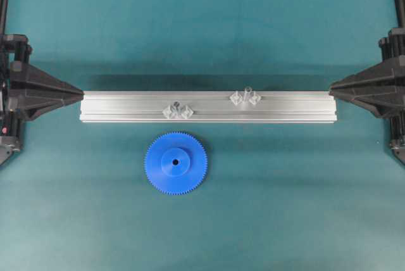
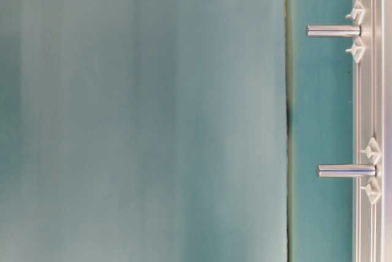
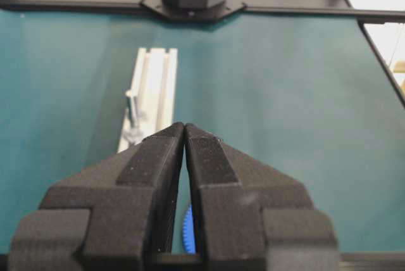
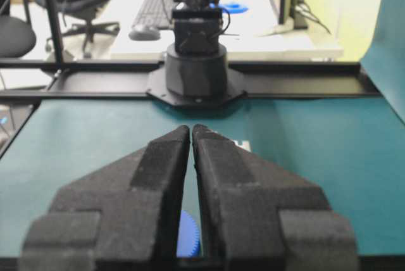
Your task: Find the location of the shaft and insert the large gear.
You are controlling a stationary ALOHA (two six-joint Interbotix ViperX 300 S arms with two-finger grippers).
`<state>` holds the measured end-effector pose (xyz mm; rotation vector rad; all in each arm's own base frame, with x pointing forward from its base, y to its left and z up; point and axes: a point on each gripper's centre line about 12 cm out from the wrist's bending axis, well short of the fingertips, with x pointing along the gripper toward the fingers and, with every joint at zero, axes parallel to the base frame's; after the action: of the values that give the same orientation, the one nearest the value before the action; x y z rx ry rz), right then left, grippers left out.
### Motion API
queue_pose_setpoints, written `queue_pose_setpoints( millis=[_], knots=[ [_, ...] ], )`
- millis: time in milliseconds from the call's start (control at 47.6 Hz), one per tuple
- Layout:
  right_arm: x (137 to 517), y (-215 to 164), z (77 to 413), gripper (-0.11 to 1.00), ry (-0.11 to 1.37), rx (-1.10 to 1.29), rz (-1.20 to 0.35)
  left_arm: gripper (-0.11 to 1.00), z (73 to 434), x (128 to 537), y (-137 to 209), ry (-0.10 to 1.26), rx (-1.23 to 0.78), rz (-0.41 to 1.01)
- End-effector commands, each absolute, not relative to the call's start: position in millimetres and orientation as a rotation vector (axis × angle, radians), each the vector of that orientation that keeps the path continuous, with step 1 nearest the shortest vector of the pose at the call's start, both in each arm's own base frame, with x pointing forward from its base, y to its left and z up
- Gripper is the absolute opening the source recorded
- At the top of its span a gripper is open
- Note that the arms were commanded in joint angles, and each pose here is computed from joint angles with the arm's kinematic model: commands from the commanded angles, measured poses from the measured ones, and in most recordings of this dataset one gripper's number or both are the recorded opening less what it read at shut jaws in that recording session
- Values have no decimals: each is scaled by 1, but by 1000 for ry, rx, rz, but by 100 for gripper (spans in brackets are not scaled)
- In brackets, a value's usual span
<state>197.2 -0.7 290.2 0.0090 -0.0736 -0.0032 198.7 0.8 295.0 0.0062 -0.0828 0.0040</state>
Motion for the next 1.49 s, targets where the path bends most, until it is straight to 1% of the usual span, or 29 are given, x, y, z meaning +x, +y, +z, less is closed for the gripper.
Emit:
queue_pose_setpoints(
  millis=[0, 63, 105, 147, 273, 399, 609, 714, 839, 965, 1217, 1301, 1343, 1385, 1469],
  knots=[
    [200, -1, 291, 16, -74, 7, -6, 11, 295, 200, 0, -92, -26, -4],
    [199, -1, 287, 15, -46, 25, -8, 10, 298, 200, 0, -110, -56, -6],
    [199, -2, 284, 11, -20, 41, -10, 4, 297, 201, 0, -109, -72, -7],
    [199, -2, 280, 8, 9, 55, -10, 1, 298, 203, 0, -104, -86, -7],
    [198, -1, 274, 5, 79, 72, -11, 1, 302, 215, -2, -81, -102, -18],
    [198, -1, 267, 5, 142, 75, -12, 1, 299, 236, -6, 17, -97, -25],
    [199, -5, 261, 5, 266, 80, -36, 1, 279, 276, -13, 218, -85, -40],
    [199, -8, 256, 5, 310, 83, -50, 1, 272, 290, -18, 256, -92, -51],
    [198, -9, 254, 5, 329, 84, -58, 1, 268, 307, -24, 303, -85, -65],
    [197, -10, 251, 5, 348, 87, -63, 1, 252, 324, -35, 397, -77, -87],
    [195, -10, 246, 5, 359, 98, -67, 2, 244, 343, -46, 523, -50, -108],
    [194, -10, 245, 6, 369, 99, -67, 7, 238, 350, -47, 550, -48, -106],
    [193, -10, 243, 6, 379, 99, -67, 13, 236, 354, -48, 559, -46, -106],
    [193, -10, 242, 6, 387, 99, -69, 20, 233, 358, -48, 573, -45, -105],
    [191, -10, 239, 6, 402, 101, -70, 45, 226, 364, -49, 607, -43, -102]
  ],
)
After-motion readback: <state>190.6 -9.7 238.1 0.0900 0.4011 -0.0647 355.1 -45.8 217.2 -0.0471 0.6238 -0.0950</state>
